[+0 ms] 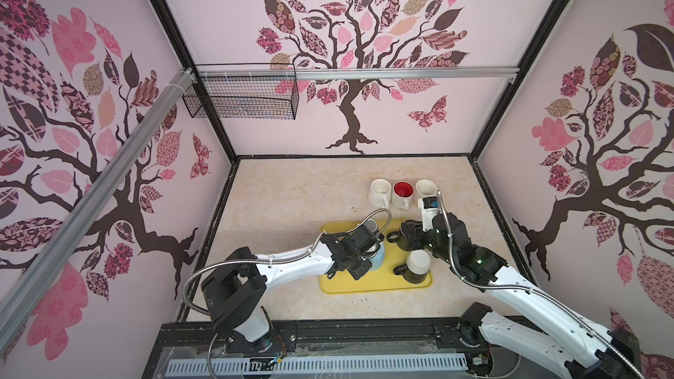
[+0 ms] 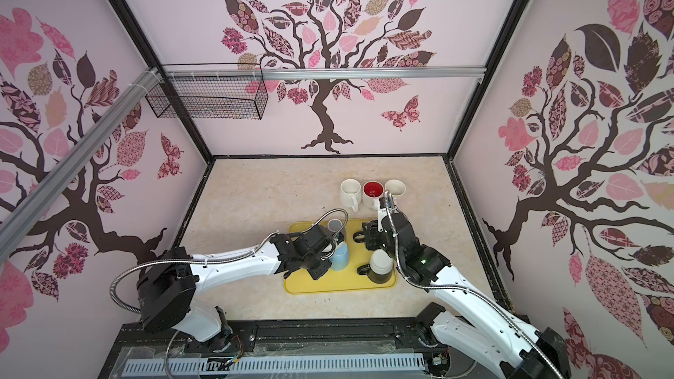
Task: Turn the mug right side up
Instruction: Pick up the mug from the tray, then place the mug on the tray.
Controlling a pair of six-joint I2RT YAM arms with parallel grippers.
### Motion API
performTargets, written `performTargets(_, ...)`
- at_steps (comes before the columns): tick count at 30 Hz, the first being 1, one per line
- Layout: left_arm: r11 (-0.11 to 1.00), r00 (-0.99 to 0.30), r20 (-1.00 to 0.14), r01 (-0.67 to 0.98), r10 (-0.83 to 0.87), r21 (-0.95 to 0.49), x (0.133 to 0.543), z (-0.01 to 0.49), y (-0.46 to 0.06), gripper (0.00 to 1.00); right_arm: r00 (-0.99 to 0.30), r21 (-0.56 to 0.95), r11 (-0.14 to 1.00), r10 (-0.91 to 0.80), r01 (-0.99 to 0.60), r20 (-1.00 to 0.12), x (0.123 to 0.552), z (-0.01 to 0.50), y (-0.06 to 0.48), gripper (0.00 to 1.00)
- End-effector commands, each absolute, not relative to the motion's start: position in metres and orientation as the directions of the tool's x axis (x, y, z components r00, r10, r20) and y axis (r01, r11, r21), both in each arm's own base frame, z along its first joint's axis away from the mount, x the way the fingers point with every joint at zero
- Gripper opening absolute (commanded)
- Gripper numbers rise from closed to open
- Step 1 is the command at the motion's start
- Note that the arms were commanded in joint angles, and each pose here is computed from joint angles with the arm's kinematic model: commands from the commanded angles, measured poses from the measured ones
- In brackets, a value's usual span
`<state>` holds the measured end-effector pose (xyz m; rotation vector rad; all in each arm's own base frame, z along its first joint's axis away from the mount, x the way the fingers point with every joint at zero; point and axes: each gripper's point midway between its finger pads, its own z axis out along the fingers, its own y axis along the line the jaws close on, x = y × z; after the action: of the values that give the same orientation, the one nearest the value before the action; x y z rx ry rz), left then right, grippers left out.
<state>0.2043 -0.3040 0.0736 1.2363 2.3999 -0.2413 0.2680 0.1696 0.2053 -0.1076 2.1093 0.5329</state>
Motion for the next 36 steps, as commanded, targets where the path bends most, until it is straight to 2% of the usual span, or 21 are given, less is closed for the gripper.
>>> performTargets(1, 0.612, -0.501, -0.494, 0.786, 0.711, 0.084, 0.203, 0.091, -0.299, 0.0, -0.572, 0.344, 0.897, 0.135, -0.276, -0.809, 0.266, 0.206, 0.17, 0.36)
performTargets(14, 0.676, -0.533, -0.573, 0.735, 0.622, 0.05, 0.19, 0.144, -0.28, 0.0, -0.586, 0.377, 0.882, 0.152, -0.283, -0.796, 0.257, 0.204, 0.17, 0.35)
performTargets(21, 0.687, -0.521, -0.661, 0.727, 0.54, -0.012, 0.183, 0.183, -0.275, 0.0, -0.611, 0.446, 0.84, 0.185, -0.308, -0.77, 0.248, 0.205, 0.178, 0.35)
performTargets(30, 0.703, -0.477, -0.796, 0.705, 0.372, -0.094, 0.181, 0.248, -0.265, 0.0, -0.615, 0.595, 0.693, 0.275, -0.406, -0.739, 0.23, 0.237, 0.198, 0.36)
performTargets(36, 0.666, -0.472, -0.858, 0.708, 0.201, -0.234, 0.185, 0.286, -0.258, 0.0, -0.651, 0.692, 0.544, 0.311, -0.475, -0.692, 0.216, 0.251, 0.218, 0.37)
